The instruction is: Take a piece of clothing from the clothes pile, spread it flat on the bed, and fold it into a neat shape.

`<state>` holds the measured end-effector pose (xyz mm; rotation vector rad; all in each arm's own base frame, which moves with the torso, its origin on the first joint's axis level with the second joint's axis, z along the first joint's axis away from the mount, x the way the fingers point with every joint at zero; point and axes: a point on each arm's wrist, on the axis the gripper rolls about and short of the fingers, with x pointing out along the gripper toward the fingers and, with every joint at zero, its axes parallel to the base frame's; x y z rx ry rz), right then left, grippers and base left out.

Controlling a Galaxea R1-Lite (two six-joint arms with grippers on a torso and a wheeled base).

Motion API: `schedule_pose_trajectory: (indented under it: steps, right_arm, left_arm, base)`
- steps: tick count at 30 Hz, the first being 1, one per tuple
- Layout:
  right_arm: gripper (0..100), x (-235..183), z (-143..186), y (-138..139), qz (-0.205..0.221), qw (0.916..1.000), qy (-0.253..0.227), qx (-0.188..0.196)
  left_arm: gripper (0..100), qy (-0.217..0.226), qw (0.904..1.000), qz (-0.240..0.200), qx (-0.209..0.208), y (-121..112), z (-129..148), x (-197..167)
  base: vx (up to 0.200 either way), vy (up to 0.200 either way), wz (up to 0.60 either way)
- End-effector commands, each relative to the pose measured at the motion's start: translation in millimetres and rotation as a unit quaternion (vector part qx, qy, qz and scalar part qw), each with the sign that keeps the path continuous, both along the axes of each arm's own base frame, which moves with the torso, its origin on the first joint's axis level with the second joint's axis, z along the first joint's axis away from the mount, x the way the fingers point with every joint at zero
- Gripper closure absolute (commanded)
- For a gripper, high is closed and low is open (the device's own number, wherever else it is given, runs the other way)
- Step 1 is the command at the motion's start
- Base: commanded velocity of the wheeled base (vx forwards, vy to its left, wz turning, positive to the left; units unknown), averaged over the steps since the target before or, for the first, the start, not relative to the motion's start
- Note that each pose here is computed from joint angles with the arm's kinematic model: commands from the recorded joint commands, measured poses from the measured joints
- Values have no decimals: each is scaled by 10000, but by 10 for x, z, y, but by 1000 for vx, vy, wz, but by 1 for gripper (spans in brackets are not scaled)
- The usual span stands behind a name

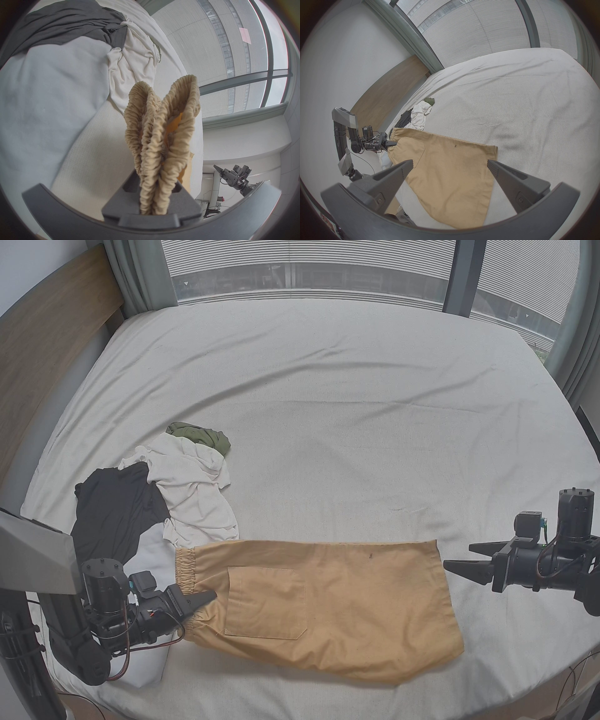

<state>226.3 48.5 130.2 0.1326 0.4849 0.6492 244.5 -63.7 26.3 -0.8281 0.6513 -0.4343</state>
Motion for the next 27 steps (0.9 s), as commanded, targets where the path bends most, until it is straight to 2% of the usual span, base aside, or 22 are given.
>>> schedule_pose_trajectory:
  steps: [1, 10, 15, 27]
  right_arm:
    - [0, 0, 1, 1, 4, 10000, -3, 1]
    - [0, -1, 1, 4, 12, 10000, -3, 1]
    - [0, 1, -2, 5, 12, 10000, 5, 0]
    - [0, 4, 1, 2, 11, 10000, -2, 5]
  left_arm:
    - [100, -91, 9999, 86, -38, 64, 71, -30]
    - [100, -57, 10000, 38, -28, 50, 68, -60]
    - [100, -138, 9995, -281, 57, -84, 65, -84]
    - [100, -512, 9938, -984, -72, -477, 191, -123]
  base:
    - [0, 0, 0]
    - [0, 0, 0]
    - [0, 0, 0]
    - [0, 0, 0]
